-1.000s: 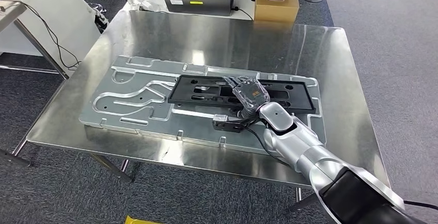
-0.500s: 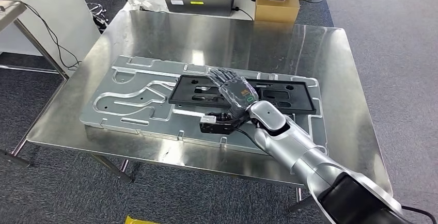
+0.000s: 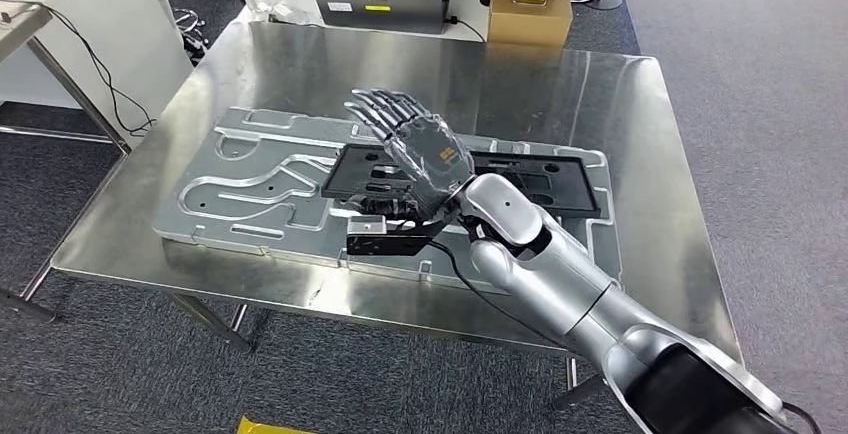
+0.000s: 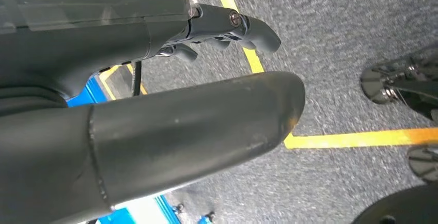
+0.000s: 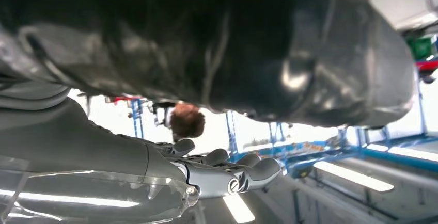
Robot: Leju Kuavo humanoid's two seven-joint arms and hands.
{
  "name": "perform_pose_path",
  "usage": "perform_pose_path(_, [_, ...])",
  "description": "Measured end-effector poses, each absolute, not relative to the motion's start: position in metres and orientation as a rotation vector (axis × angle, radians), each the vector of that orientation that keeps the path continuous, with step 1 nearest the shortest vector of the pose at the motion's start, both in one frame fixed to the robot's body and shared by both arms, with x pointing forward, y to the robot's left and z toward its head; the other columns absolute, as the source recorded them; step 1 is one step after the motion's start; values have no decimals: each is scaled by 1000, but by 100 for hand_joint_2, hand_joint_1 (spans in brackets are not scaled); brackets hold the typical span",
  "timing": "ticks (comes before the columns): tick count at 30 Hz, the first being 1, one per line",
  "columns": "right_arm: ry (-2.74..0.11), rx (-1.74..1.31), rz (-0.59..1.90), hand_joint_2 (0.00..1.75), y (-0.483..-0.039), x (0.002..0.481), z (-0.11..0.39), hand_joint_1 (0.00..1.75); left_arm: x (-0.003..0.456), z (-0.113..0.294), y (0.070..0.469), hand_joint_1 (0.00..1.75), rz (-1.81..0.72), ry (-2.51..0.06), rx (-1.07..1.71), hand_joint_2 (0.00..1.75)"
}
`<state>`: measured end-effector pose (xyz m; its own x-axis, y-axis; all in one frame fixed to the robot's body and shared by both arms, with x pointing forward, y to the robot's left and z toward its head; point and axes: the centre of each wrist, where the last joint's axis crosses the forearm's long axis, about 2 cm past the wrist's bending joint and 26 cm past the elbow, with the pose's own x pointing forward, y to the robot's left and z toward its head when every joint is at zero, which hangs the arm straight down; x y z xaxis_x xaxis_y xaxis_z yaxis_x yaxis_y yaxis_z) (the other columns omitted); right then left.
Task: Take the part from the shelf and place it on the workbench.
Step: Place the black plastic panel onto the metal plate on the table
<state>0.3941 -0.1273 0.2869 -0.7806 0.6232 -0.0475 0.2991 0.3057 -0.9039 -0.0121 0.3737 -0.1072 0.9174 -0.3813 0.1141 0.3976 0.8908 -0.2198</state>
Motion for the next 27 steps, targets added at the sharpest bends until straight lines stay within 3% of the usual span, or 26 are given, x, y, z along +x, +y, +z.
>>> perform_pose_path(27, [-2218,-875,1471,0,-158,398,273,0,-20,-107,376,0,-326,-90,-227,0])
